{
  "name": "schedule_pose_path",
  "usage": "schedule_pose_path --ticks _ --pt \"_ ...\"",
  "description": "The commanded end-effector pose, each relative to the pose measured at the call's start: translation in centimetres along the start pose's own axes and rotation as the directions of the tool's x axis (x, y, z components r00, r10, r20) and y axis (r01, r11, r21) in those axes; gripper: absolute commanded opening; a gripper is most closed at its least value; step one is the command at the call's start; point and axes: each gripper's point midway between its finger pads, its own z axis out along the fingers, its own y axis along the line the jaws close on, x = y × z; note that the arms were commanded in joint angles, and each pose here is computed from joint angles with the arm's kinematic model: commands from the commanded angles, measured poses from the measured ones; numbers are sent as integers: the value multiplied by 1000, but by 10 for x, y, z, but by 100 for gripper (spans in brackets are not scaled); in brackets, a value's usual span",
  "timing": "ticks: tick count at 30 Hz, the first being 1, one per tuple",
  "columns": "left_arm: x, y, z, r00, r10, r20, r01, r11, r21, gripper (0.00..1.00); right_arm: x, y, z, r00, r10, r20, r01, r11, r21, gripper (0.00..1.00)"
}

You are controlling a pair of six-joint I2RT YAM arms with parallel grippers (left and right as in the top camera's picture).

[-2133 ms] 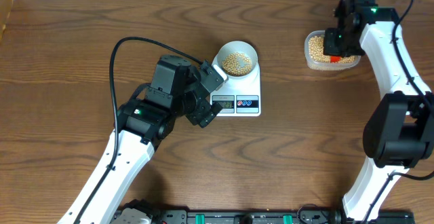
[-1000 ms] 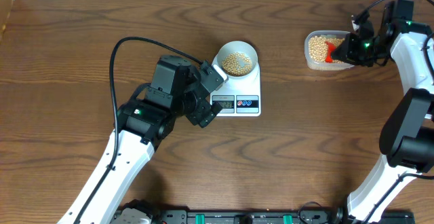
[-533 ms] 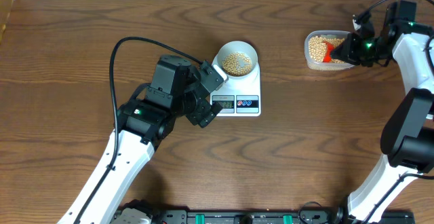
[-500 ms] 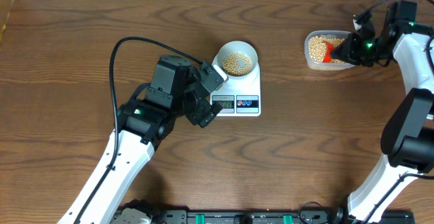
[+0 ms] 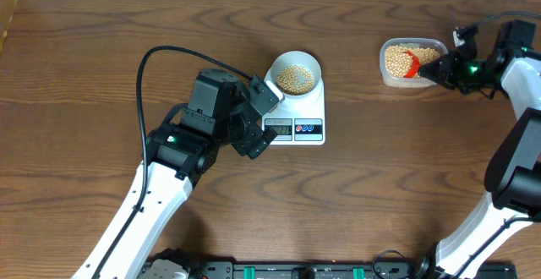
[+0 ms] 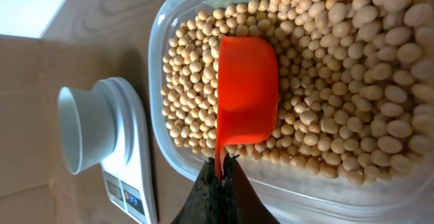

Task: Scoop item into bowl and weigh 50g on scale
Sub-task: 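Lower the scoop into the soybean tub with the right gripper, then scoop soybeans and lift the filled scoop out of the tub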

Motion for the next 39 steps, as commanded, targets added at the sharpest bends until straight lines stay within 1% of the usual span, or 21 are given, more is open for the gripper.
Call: schedule_pose_path --ticks 1,12,29,39 --pt "-2 -1 -2 1000 9 9 -9 1000 9 86 7 9 0 999 34 -5 -35 993 -114 1" --pt "-2 -1 -2 1000 9 9 -9 1000 9 86 3 6 -4 998 66 10 -64 990 -126 1" --pt "-2 -1 -2 1000 9 9 -9 1000 9 86 -17 2 -9 993 90 79 -80 988 -130 1" --pt "-2 -1 -1 1000 9 9 -9 1000 9 86 -21 6 -23 989 116 94 -94 973 -213 1"
